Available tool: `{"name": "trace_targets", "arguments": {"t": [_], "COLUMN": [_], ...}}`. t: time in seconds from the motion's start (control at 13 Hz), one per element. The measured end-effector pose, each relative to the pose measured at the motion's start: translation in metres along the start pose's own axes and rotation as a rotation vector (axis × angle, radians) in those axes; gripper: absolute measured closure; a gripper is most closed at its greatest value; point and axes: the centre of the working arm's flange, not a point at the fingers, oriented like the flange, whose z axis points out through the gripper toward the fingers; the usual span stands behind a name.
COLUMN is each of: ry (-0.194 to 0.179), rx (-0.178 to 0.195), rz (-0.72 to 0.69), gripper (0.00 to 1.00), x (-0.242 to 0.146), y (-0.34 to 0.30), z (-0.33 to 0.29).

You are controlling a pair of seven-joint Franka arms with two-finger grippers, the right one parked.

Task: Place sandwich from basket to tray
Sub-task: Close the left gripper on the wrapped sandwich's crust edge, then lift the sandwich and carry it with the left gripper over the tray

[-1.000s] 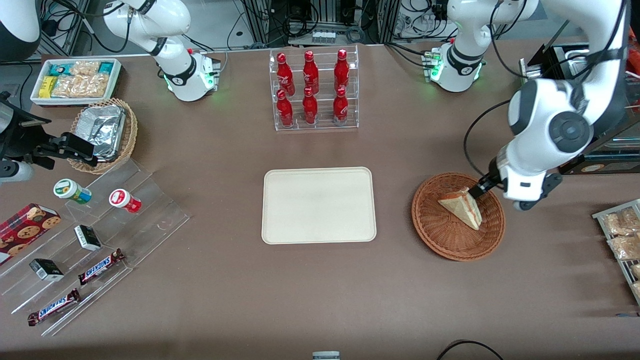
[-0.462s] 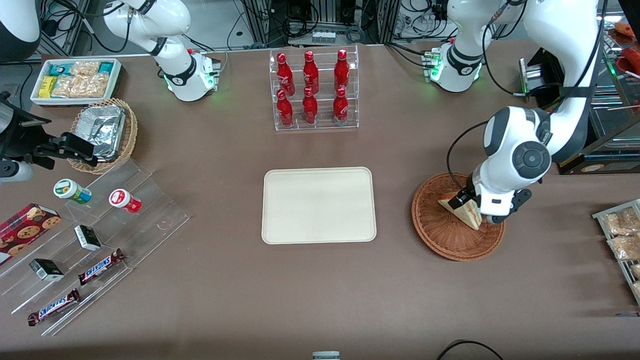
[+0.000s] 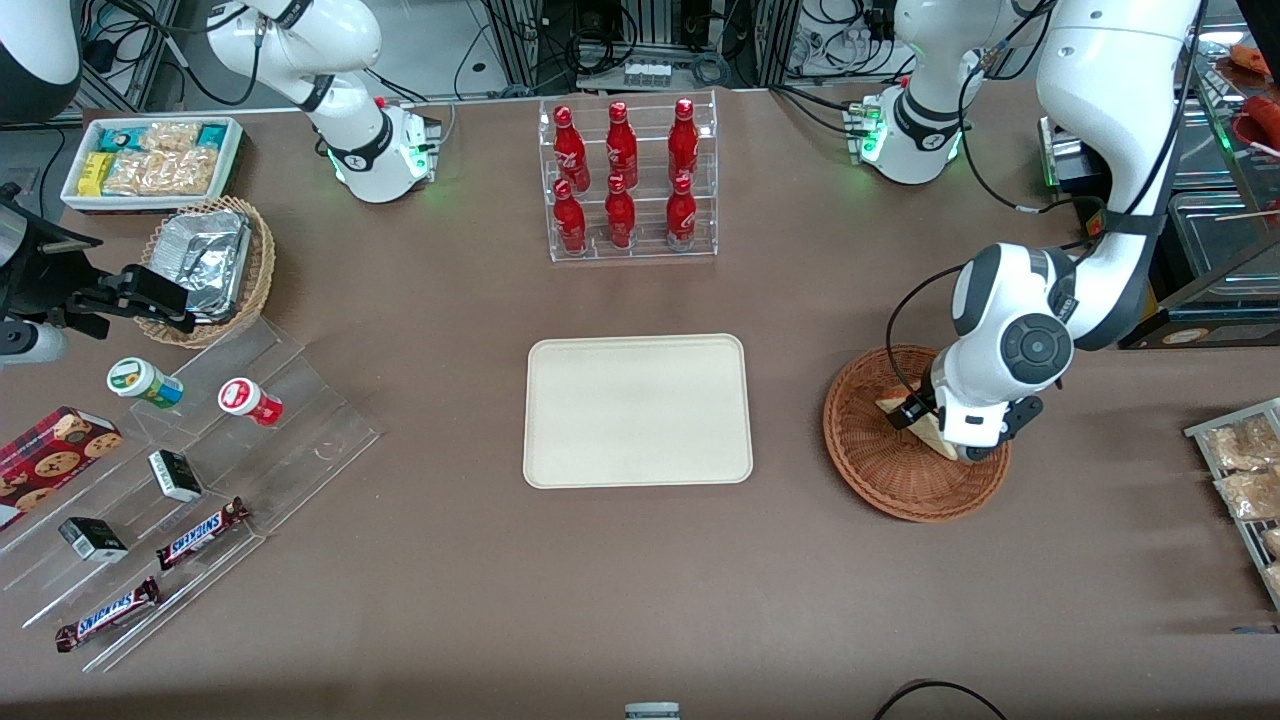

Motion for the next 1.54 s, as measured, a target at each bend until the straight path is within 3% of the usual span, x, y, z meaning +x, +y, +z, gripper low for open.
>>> {"name": "trace_targets", "arguments": {"t": [0.08,0.38,0.62,1.15,1.54], "ry": [-0.002,-0.002,-0.001,-0.005,0.01], "rx": [0.002,0.003,0.006,0.063,0.049], "rz": [-0.002,-0.005,-0.004,0.129,0.356], "gripper": [0.1,0.58,0.81,0.87,0.87], "x": [0.0,0.001,0.0,-0.007,-0.034], "y": [0.0,-0.001,-0.002,-0.016,0.013], "z": [0.002,0.002,-0.001,-0.07,-0.099]}}
